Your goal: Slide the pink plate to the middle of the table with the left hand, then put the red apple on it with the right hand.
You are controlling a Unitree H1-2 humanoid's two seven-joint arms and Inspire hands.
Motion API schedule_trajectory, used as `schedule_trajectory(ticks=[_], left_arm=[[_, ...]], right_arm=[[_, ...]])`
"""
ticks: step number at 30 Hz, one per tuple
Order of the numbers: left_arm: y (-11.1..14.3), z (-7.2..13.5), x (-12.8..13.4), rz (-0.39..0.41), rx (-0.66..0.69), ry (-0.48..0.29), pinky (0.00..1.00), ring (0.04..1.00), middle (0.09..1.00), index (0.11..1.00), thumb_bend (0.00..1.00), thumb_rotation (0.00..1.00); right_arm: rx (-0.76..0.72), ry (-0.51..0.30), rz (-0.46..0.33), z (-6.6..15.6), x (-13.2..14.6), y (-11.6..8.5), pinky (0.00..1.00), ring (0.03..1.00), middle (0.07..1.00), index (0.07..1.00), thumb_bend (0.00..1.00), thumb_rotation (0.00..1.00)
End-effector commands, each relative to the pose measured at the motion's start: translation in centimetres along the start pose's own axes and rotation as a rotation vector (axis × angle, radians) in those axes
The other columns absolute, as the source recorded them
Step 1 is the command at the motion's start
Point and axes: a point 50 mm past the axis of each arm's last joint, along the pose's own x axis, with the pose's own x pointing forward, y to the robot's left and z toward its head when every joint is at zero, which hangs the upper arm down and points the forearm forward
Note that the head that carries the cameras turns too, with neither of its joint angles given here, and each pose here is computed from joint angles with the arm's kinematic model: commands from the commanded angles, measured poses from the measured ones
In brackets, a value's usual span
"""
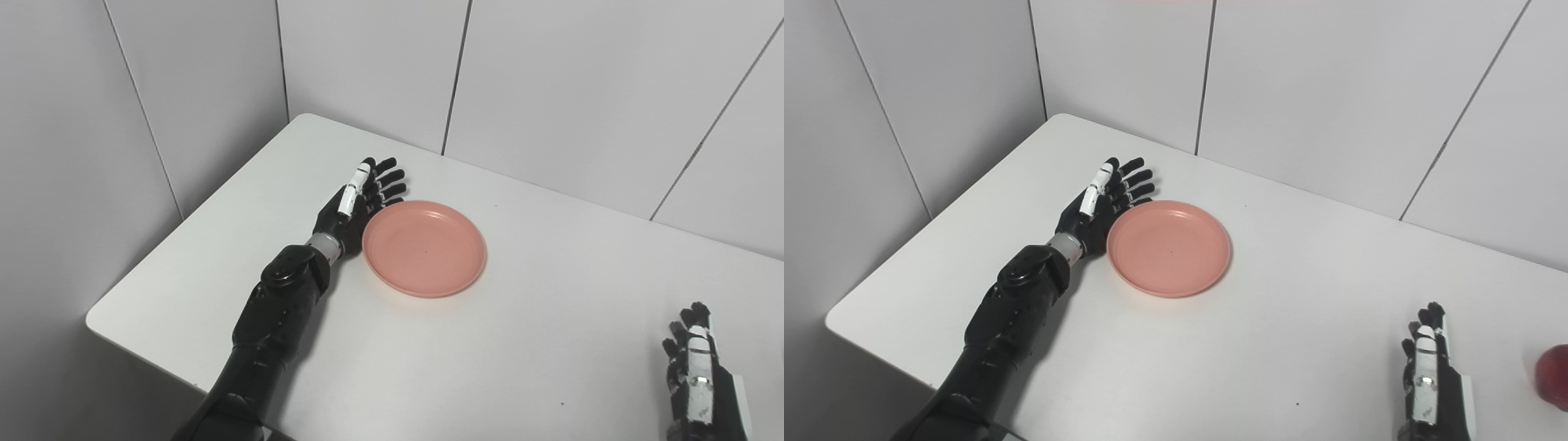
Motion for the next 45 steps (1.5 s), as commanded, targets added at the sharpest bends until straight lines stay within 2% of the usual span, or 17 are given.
schedule_trajectory(ticks=[1, 32, 45], left_arm=[[-0.6, 0.1, 0.2, -0.015, 0.0, 0.012, 0.87, 0.884, 0.889, 0.871, 0.36, 1.0], [-3.5, -0.6, -0.3, -0.065, -0.016, 0.054, 0.88, 0.899, 0.906, 0.892, 0.36, 1.0], [-4.0, -1.1, -0.5, -0.078, -0.009, 0.069, 0.9, 0.9, 0.906, 0.894, 0.36, 1.0]], right_arm=[[0.001, -0.096, 0.006, 2.0, 0.6, 0.3, 1.0, 0.994, 0.997, 1.0, 0.07, 1.0], [-0.007, -0.107, 0.013, 1.9, 0.8, 0.6, 1.0, 1.0, 1.0, 1.0, 0.09, 1.0], [-0.002, -0.103, 0.013, 1.7, 0.9, 0.8, 1.0, 1.0, 1.0, 1.0, 0.11, 1.0]])
